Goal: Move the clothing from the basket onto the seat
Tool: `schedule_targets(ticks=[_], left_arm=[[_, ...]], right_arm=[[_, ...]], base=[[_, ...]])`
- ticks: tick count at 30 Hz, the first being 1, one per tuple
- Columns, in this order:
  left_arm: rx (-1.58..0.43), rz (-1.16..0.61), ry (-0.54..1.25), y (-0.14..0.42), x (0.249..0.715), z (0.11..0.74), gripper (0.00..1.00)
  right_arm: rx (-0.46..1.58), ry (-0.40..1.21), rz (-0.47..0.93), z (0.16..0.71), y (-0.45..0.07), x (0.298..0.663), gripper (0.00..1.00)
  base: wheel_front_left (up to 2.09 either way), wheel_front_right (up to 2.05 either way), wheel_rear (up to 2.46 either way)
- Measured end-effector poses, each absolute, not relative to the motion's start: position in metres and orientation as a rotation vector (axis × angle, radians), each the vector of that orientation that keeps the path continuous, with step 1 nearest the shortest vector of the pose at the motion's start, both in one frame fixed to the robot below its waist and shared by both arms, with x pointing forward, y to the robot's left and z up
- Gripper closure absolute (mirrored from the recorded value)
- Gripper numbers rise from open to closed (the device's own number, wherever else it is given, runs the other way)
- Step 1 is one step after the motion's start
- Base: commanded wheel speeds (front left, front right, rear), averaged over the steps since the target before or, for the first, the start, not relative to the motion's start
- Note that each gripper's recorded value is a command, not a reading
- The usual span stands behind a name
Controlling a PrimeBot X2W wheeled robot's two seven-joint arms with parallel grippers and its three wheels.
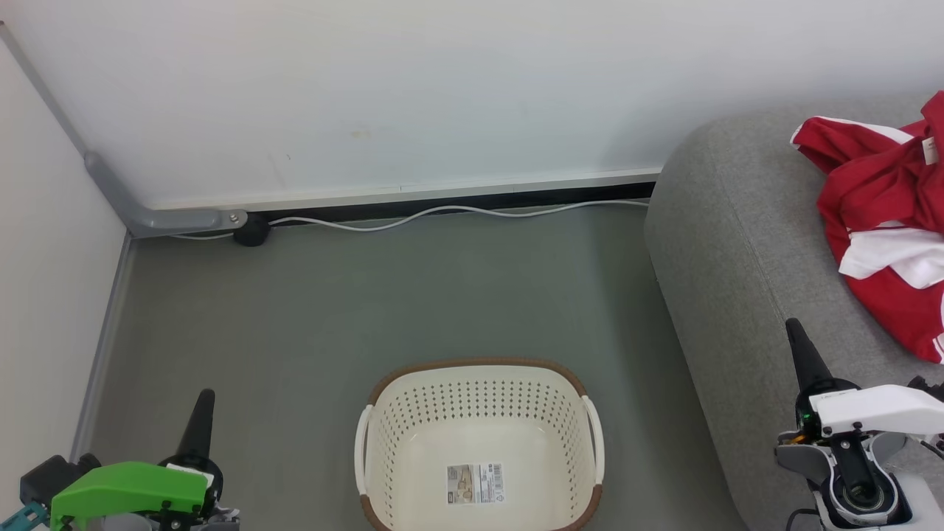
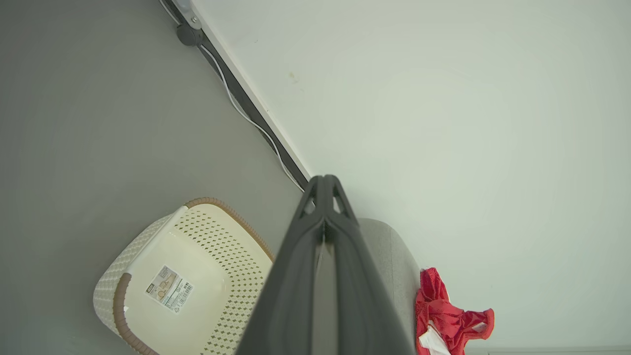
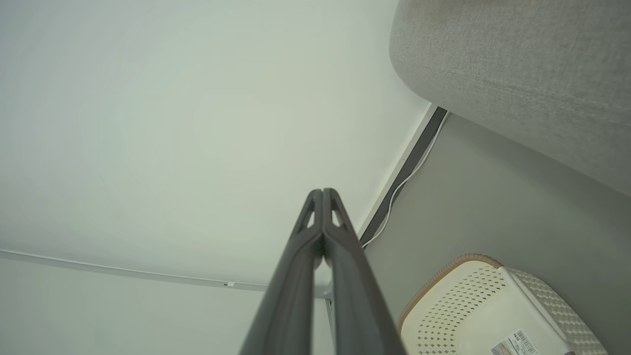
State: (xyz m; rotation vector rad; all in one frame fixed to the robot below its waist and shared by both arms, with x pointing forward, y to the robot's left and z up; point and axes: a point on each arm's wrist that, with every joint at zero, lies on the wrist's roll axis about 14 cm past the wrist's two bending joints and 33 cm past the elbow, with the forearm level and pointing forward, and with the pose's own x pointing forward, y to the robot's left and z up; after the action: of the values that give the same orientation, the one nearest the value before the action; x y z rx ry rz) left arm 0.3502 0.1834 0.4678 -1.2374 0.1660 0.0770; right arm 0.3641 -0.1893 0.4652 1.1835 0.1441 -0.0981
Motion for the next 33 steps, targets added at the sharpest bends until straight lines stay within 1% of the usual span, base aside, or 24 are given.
schedule_targets(ticks=[28, 33], left_arm=[[-1.562, 0.057, 0.101, 0.187, 0.370, 0.480, 1.00], [-1.570, 0.053, 0.097, 0.186, 0.372, 0.481, 1.00]], right_arm=[[1.565, 0.060, -0.106, 0.479, -0.207, 0.371, 1.00], [1.575, 0.051, -0.097, 0.481, -0.208, 0.371, 1.00]], base=[[0.00, 0.00, 0.00], [0.00, 0.00, 0.00]])
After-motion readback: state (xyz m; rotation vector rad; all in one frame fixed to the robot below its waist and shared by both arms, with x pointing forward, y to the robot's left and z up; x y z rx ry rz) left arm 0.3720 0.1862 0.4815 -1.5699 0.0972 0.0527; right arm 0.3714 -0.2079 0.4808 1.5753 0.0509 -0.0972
